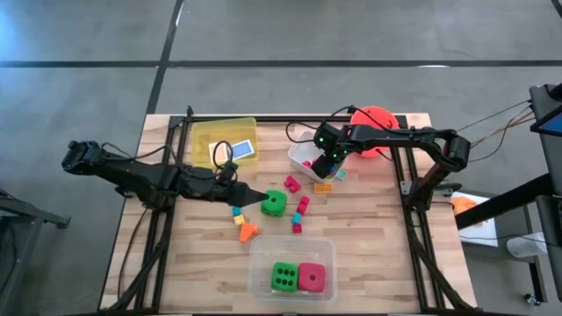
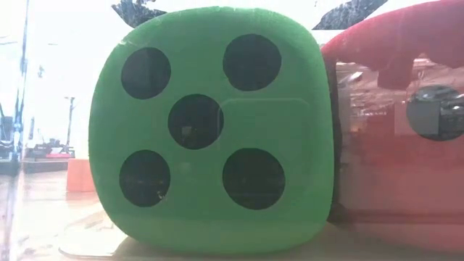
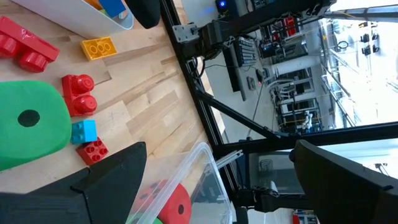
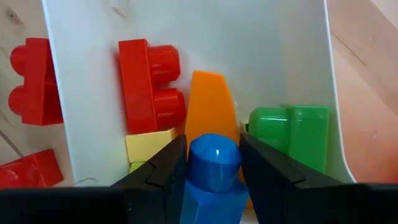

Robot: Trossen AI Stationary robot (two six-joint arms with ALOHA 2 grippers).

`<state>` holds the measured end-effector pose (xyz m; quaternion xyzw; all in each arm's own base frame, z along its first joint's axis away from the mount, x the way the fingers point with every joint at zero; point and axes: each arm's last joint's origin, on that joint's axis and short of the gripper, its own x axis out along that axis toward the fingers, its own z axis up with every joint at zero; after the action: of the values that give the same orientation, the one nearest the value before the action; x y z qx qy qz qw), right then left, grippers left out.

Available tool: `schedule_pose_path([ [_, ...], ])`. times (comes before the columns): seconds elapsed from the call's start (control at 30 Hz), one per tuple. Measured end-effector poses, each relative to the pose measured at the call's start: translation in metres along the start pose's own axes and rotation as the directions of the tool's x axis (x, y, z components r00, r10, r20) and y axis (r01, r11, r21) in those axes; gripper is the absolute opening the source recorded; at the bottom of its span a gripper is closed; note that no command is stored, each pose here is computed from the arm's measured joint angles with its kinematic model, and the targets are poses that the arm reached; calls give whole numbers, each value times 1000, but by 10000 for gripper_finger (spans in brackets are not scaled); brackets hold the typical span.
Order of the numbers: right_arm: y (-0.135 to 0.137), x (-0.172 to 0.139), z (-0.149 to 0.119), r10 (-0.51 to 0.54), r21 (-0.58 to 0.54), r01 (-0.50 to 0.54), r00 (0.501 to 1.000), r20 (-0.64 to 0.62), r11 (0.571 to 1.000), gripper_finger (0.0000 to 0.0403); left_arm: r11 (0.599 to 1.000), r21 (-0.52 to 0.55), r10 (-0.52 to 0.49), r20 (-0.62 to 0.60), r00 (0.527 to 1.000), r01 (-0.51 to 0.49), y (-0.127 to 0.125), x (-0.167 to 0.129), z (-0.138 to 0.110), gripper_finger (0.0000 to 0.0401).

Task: Pick & Place Toys
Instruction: Put the blue game piece into the white bin, then adjust the white bin

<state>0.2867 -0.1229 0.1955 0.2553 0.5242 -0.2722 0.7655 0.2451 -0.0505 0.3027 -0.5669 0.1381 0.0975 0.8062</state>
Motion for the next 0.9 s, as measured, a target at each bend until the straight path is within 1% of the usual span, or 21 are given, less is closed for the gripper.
schedule_pose_path([
  [0.1, 0, 0, 0, 8, -4, -8, 1000, -3, 1000, 171, 1000, 0, 0, 0, 1000, 0, 0, 0, 0, 392],
  [0.2, 1, 0, 0, 46, -11, -46, 999, -14, 999, 205, 1000, 0, 0, 0, 1000, 0, 0, 0, 0, 392],
  [0.27, 2, 0, 0, 52, -11, -52, 999, -15, 999, 225, 1000, 0, 1, 0, 1000, -1, 0, 0, 0, 392],
  [0.47, 3, 0, 0, 53, -10, -54, 998, -15, 999, 269, 1000, 0, 1, -1, 1000, -1, 0, 0, 0, 392],
  [0.73, 3, -3, 0, 55, 4, -55, 998, -7, 998, 278, 1000, 0, 0, -6, 1000, 0, 0, 0, 0, 392],
  [0.9, 6, -17, -2, 61, 0, -61, 998, 26, 998, 278, 1000, -7, 1, -8, 1000, -1, 0, 0, 0, 392],
])
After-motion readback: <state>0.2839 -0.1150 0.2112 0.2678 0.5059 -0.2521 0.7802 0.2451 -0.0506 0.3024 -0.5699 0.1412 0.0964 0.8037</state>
